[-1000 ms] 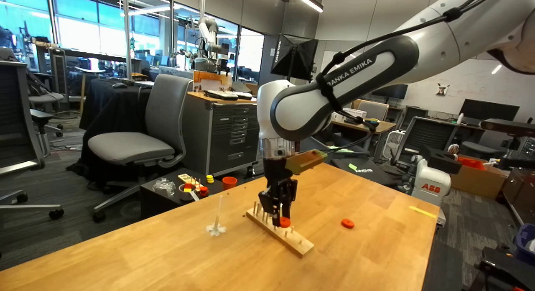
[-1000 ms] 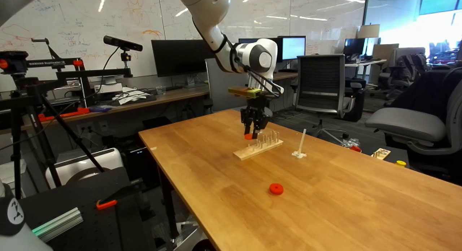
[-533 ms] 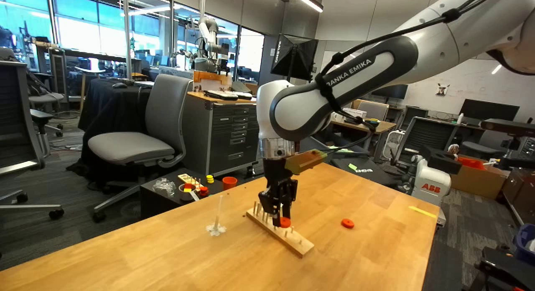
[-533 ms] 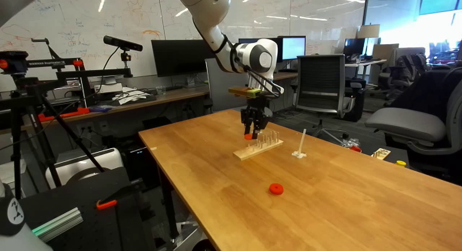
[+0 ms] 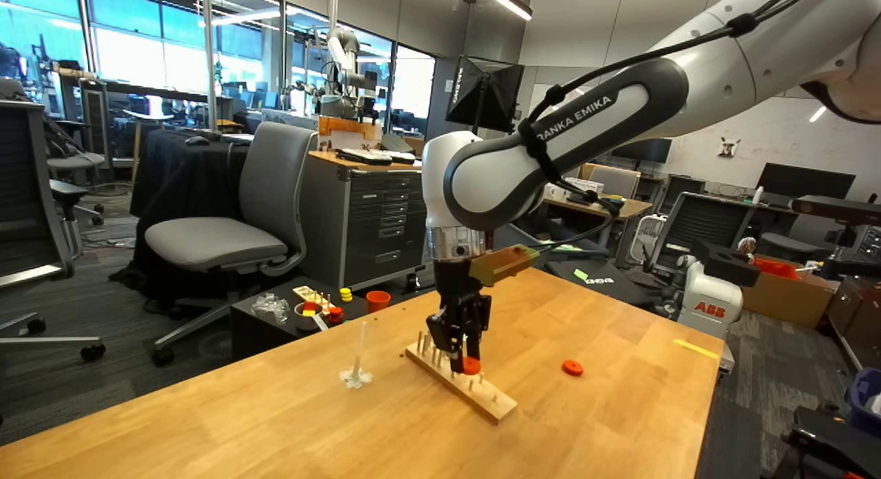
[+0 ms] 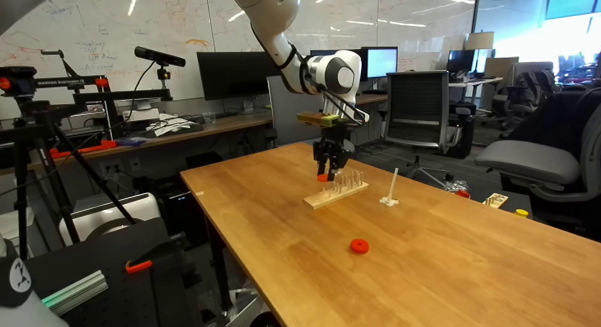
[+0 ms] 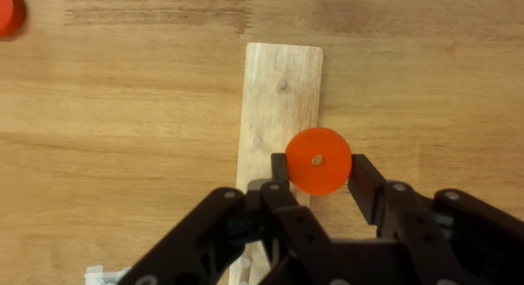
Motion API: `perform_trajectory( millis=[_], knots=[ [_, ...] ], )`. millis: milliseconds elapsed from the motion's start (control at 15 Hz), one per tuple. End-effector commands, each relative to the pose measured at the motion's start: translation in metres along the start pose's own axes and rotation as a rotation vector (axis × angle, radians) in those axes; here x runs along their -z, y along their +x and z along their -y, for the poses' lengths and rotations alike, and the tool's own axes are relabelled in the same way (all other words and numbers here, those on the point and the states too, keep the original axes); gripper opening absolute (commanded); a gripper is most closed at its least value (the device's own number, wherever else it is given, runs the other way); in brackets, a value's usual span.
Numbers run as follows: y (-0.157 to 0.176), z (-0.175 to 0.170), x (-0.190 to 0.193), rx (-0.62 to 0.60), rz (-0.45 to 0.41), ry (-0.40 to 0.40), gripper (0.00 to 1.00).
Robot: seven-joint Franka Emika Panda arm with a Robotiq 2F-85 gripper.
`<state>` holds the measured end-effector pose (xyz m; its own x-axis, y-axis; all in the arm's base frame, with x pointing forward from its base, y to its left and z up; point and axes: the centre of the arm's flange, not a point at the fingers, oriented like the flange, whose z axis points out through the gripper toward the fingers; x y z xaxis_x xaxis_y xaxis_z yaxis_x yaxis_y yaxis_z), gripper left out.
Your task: Put an orange disk on the wooden base
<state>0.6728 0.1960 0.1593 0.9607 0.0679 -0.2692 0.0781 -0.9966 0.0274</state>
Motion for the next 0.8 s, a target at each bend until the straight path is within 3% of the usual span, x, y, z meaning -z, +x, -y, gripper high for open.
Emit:
perform_trajectory(
  millis=[0,533,600,733],
  knots=[
    [0.0,0.0,0.0003,0.0,0.0,0.0,0.43],
    [0.0,0.0001,0.0006,0.0,0.001,0.0,0.43],
    [0.0,0.0001,0.0006,0.0,0.001,0.0,0.18],
    [0.0008,0.0004,-0.0027,-0.007,0.002,-0.002,0.18]
  ],
)
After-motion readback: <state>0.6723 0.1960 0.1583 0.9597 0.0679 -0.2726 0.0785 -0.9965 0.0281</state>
